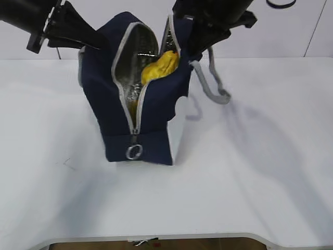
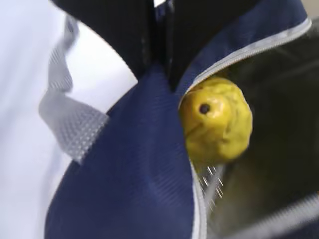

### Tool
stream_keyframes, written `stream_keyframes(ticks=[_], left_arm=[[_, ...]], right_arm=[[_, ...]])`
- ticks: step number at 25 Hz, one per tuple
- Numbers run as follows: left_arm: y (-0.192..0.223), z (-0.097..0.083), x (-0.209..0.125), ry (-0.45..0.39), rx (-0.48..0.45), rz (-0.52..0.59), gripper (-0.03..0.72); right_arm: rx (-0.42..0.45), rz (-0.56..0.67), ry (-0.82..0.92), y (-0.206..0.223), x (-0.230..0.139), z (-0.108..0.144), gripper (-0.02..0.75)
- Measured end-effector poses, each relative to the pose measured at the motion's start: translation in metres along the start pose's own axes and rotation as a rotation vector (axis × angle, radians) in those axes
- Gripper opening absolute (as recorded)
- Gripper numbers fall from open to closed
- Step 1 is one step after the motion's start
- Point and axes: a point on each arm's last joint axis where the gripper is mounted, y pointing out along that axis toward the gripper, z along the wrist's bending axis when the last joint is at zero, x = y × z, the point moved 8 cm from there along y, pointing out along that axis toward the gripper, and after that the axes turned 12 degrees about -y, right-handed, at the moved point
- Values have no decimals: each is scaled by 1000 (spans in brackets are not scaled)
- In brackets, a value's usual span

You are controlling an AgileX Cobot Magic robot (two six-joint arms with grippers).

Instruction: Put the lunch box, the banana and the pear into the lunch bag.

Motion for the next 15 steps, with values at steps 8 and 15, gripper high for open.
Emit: stream_keyframes(ticks=[8,15], left_arm=[[11,-12,0,-21,-27,-14,6],[54,-14,-13,-14,-18,54,6]], right_arm=[[-36,7,-10,-16,-8,0,20],[-5,51,-15,0,-18,1,20]])
